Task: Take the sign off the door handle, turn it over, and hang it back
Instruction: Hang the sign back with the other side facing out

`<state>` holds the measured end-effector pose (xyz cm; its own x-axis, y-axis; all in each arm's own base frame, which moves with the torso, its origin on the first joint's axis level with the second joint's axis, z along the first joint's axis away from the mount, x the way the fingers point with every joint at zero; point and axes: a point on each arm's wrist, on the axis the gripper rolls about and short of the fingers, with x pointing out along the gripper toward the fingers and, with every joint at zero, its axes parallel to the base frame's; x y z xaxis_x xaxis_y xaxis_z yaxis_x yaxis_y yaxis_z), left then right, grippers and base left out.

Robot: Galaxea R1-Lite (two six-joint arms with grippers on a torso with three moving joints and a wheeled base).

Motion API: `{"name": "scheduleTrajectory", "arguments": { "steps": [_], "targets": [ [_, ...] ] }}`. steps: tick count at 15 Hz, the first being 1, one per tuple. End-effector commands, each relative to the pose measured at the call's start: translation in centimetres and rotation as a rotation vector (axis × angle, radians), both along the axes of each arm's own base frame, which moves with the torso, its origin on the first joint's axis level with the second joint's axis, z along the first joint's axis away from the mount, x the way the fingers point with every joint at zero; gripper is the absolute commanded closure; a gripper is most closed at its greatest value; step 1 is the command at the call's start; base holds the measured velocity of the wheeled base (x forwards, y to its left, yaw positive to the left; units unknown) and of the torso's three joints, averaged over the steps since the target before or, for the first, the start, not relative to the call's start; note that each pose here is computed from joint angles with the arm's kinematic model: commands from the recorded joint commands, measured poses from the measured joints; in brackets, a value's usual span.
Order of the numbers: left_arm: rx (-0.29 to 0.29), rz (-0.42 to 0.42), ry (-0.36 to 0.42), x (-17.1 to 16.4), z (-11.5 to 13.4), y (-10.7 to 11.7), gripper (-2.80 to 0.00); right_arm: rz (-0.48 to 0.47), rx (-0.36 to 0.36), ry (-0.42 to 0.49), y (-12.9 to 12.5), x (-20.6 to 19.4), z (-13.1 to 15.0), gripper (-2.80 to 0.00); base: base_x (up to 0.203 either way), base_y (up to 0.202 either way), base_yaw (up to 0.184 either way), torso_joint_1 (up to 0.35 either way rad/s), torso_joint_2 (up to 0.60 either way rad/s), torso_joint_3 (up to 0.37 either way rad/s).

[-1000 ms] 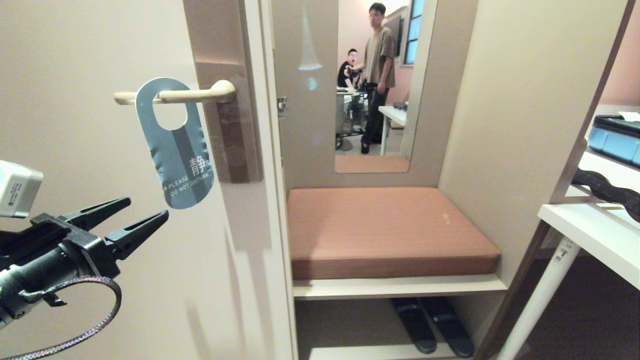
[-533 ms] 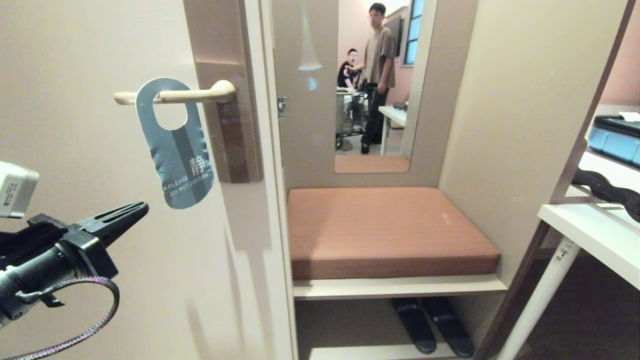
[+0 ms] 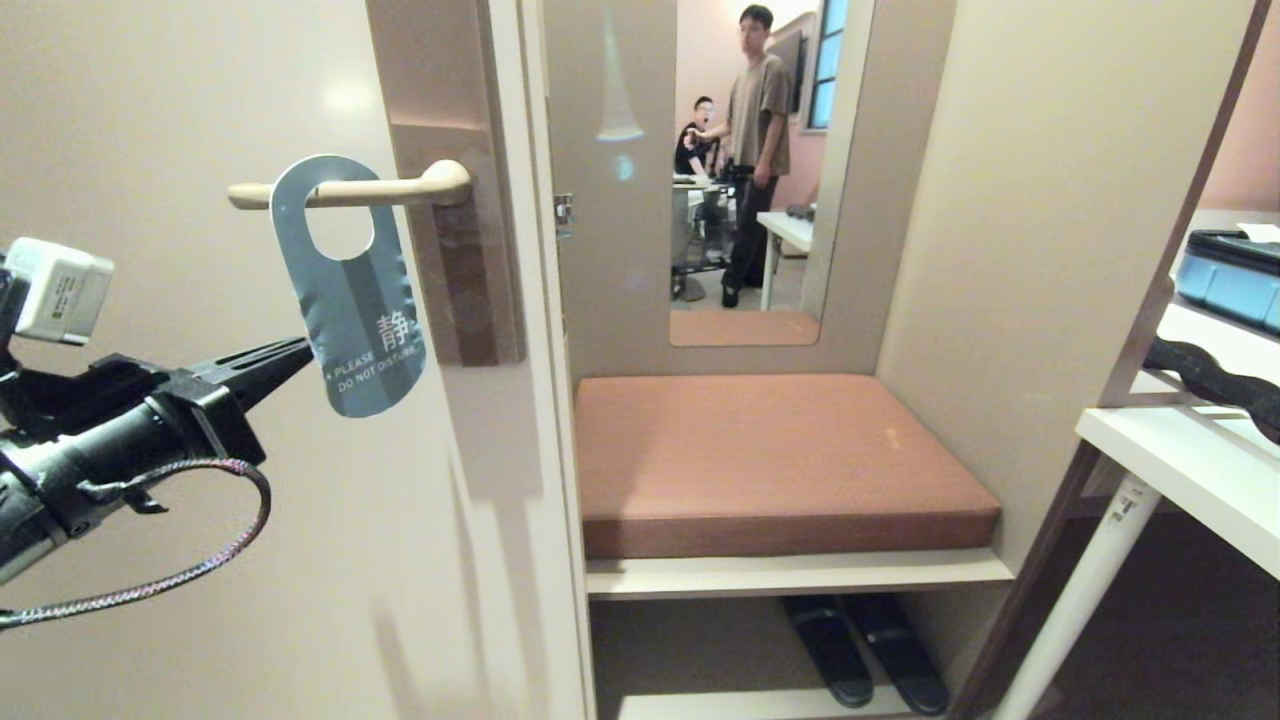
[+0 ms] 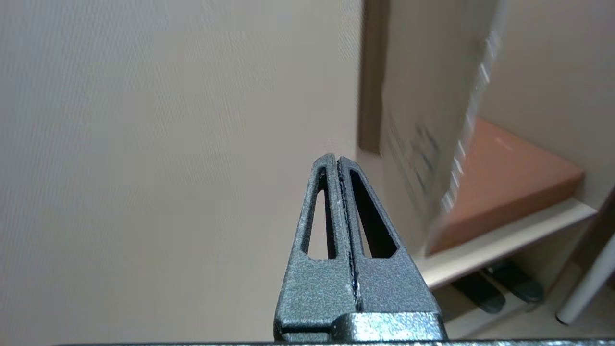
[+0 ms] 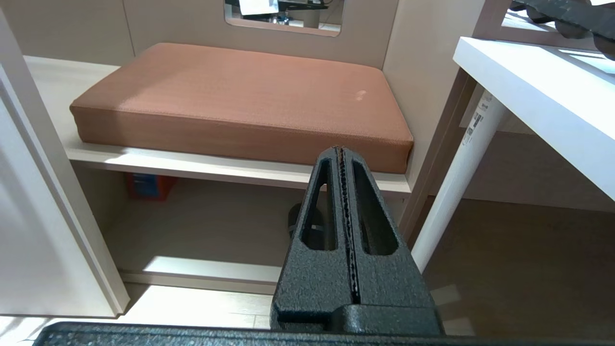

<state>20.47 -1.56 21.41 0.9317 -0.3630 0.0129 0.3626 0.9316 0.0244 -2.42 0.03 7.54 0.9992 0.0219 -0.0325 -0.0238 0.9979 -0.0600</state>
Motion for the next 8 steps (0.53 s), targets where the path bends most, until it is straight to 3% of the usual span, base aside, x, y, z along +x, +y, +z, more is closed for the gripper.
{"name": "scheduleTrajectory", "arguments": {
  "steps": [1, 5, 8],
  "targets": [
    [0.001, -0.004, -0.003, 1.5, 0.3, -0.1, 0.00, 0.001, -0.001, 0.000, 0.0, 0.0, 0.0, 0.00, 0.000, 0.000, 0.000, 0.000, 0.00, 0.000],
    [0.001, -0.015, -0.027, 2.1, 1.0, -0.4, 0.00, 0.000, -0.001, 0.000, 0.0, 0.0, 0.0, 0.00, 0.000, 0.000, 0.000, 0.000, 0.00, 0.000],
    [-0.002, -0.086, -0.029, 1.9, 1.1, -2.0, 0.00, 0.000, -0.001, 0.000, 0.0, 0.0, 0.0, 0.00, 0.000, 0.000, 0.000, 0.000, 0.00, 0.000]
  ]
}}
